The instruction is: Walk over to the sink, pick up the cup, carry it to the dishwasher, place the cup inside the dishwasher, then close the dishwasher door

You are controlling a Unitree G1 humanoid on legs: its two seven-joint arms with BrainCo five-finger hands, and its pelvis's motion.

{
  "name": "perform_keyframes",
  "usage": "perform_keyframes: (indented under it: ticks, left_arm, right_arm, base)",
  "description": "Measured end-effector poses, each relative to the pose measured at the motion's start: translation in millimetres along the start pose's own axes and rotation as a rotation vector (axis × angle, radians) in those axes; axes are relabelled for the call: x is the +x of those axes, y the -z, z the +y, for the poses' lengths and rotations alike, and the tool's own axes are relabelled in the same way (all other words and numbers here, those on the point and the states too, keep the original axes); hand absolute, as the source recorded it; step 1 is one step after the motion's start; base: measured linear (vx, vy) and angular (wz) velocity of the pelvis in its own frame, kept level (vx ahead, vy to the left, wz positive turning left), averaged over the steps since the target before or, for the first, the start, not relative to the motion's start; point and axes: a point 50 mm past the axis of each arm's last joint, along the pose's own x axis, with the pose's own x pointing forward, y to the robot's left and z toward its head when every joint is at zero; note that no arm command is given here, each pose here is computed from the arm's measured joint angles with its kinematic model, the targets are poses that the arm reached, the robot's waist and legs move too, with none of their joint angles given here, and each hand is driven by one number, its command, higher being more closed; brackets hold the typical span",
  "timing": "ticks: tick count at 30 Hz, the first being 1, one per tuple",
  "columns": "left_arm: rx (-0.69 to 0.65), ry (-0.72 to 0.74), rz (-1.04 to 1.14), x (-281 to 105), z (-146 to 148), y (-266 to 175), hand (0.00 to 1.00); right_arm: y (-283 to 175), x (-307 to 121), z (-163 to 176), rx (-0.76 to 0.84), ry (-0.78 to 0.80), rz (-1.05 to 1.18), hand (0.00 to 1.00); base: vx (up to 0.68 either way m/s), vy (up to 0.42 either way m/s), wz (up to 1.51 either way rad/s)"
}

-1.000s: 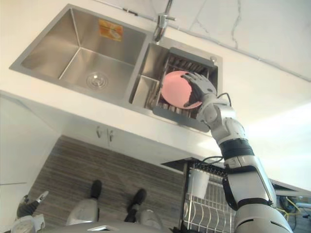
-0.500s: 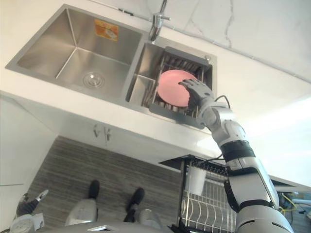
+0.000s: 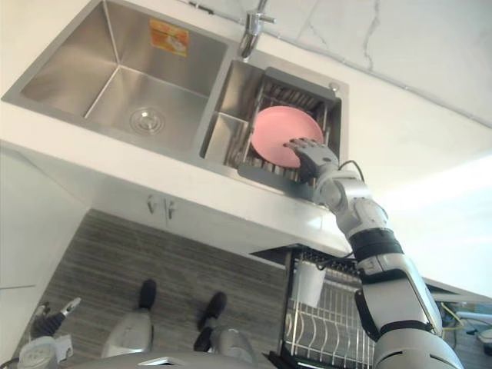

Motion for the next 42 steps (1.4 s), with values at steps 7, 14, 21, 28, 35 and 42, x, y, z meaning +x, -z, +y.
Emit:
perform_keyframes:
  ticks: [7,14,21,28,35,42]
  left_arm:
    - [-0.038,0.002,-0.018,4,-3,-9,0.00]
    - [-0.079,0.005,-0.053,6,-5,-20,0.00]
    - [-0.084,0.006,-0.060,7,-5,-22,0.00]
    - [-0.095,0.013,-0.085,7,-7,-26,0.00]
    - [-0.096,0.011,-0.088,7,-7,-25,0.00]
    - [-0.072,0.036,-0.069,2,-17,-13,0.00]
  right_arm:
    - [-1,7,-6,-0.055,0.012,0.011,0.00]
    - [9,14,-41,-0.106,0.119,0.062,1.00]
    - [15,18,-59,-0.189,0.198,0.113,1.00]
    - [18,17,-63,-0.256,0.241,0.142,1.00]
    - [10,10,-63,-0.262,0.357,0.109,1.00]
    - [14,-6,-63,-0.176,0.505,0.113,1.00]
  base:
    - [0.02,0.013,0.01]
    - [0.01,0.024,0.04]
    - [0.03,0.028,0.01]
    - [0.02,0.013,0.00]
    - [0.03,0.027,-0.04]
    - [0.01,0.022,-0.07]
